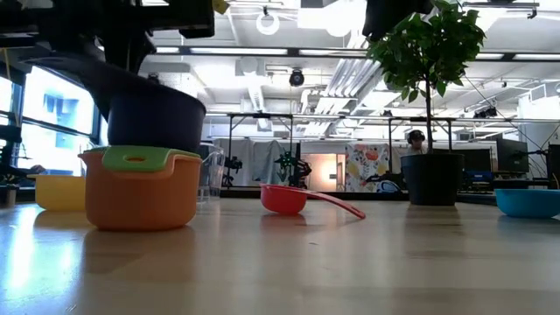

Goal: Nest measuring cups in basket
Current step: Stack the violet measuring cup on top of the green measuring cup

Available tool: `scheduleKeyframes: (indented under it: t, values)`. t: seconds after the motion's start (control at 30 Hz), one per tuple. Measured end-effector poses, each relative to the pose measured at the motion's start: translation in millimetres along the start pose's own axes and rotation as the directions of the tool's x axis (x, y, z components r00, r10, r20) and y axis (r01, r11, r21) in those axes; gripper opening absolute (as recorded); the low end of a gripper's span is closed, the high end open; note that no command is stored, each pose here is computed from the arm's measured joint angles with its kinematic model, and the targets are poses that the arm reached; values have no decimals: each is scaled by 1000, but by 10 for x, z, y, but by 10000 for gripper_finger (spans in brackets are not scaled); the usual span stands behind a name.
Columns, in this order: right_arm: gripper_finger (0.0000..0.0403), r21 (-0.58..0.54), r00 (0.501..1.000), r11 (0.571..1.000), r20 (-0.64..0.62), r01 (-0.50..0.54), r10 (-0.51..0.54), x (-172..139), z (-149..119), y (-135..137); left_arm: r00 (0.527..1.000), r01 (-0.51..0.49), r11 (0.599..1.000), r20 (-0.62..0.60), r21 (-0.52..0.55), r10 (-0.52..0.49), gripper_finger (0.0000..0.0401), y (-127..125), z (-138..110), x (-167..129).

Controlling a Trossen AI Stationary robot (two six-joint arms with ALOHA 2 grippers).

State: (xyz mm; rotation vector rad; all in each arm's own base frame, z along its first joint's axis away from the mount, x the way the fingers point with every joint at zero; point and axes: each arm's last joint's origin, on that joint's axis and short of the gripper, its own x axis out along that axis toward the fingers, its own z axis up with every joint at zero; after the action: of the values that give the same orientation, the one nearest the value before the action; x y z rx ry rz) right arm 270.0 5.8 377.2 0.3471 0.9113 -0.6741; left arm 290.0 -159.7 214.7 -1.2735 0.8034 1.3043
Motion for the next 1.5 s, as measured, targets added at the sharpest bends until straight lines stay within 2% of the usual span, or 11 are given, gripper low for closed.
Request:
scheduleKeyframes:
  t: [0.5, 0.77, 0.93, 1.07, 1.17, 1.5]
  values:
    - [114, -23, 1000, 1000, -9, -11, 11, 0, -2, 3, 1000, -20, 1000, -18, 2, 21, 6, -8, -36, 51]
    - [114, -48, 1000, 999, -9, -12, 11, 0, -2, 3, 996, -46, 998, -77, 42, 49, 50, -23, -49, 57]
    - [114, -49, 1000, 999, -9, -12, 11, 0, -2, 3, 994, -25, 998, -108, 53, 30, 82, -46, -73, 55]
    - [114, -49, 1000, 999, -8, -12, 11, 0, -2, 4, 987, -49, 995, -146, 84, 61, 100, -37, -81, 48]
    - [114, -49, 1000, 999, -6, -10, 9, 0, -1, 3, 979, -65, 989, -183, 132, 89, 105, -27, -85, 31]
    - [114, -45, 1000, 999, -5, -10, 10, 0, 0, 4, 964, -85, 980, -236, 178, 126, 99, 88, -198, -37]
